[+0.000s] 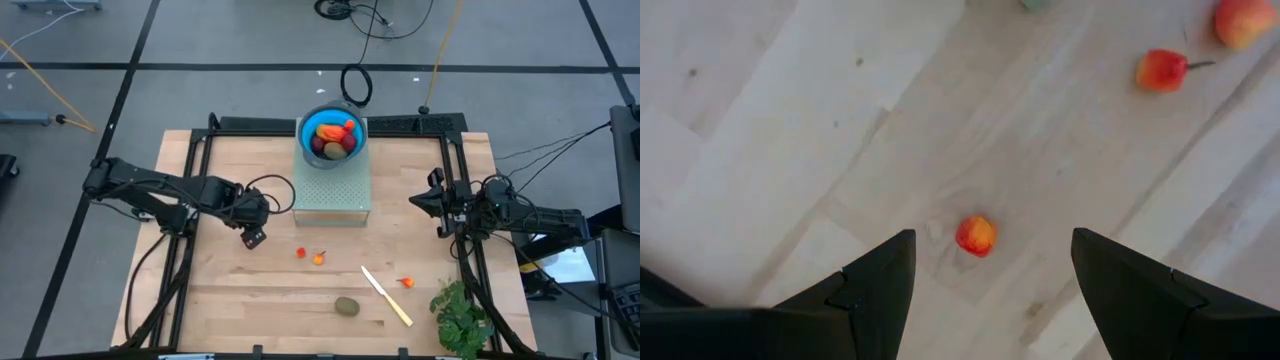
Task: Pick & Place Fruit
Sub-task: Put the peach into the blue strainer bowl on the shelf
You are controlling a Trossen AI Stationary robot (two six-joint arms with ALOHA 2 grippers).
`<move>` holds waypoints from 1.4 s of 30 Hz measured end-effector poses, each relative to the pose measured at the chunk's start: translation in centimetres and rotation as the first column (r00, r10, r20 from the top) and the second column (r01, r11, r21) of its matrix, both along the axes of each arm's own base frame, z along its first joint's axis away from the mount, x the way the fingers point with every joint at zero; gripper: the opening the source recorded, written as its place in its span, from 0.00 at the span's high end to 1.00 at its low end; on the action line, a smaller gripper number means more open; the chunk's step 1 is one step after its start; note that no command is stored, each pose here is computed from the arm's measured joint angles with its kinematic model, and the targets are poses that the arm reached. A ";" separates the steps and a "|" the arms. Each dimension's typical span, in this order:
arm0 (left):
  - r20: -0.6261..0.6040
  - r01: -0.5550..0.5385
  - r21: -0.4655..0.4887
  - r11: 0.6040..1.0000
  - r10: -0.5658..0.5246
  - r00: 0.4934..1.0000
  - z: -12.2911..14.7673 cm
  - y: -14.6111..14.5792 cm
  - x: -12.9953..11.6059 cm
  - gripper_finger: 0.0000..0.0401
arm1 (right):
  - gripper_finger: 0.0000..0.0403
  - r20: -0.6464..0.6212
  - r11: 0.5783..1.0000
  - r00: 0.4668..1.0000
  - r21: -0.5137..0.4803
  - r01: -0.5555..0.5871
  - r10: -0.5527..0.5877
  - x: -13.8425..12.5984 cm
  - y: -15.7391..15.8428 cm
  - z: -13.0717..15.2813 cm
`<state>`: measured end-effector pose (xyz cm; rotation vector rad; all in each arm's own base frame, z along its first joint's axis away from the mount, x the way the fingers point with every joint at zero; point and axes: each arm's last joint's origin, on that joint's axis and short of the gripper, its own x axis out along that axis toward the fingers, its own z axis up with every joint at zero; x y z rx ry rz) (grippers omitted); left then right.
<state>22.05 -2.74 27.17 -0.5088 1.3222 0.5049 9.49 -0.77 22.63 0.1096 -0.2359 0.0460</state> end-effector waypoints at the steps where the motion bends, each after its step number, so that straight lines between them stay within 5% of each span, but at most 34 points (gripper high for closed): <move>1: 0.002 -0.004 0.009 1.000 0.004 1.000 0.0 0.0 0.0 0.33 | 1.00 0.000 1.000 1.000 0.000 0.000 0.000 0.0 0.0 0.0; 16: 0.051 -0.100 -0.005 0.995 0.100 0.994 0.1 -0.2 0.4 0.33 | 1.00 0.000 1.000 1.000 0.000 0.000 0.000 0.0 0.0 0.0; 33: -0.109 0.246 0.047 0.968 -0.240 0.965 -4.7 -2.6 -1.8 0.33 | 1.00 0.000 1.000 1.000 0.000 0.000 0.000 0.0 0.0 0.0; 42: -0.061 0.502 0.090 0.860 -0.498 0.865 -6.8 -4.0 -1.9 0.33 | 1.00 0.000 1.000 1.000 0.000 0.000 0.000 0.0 0.0 0.0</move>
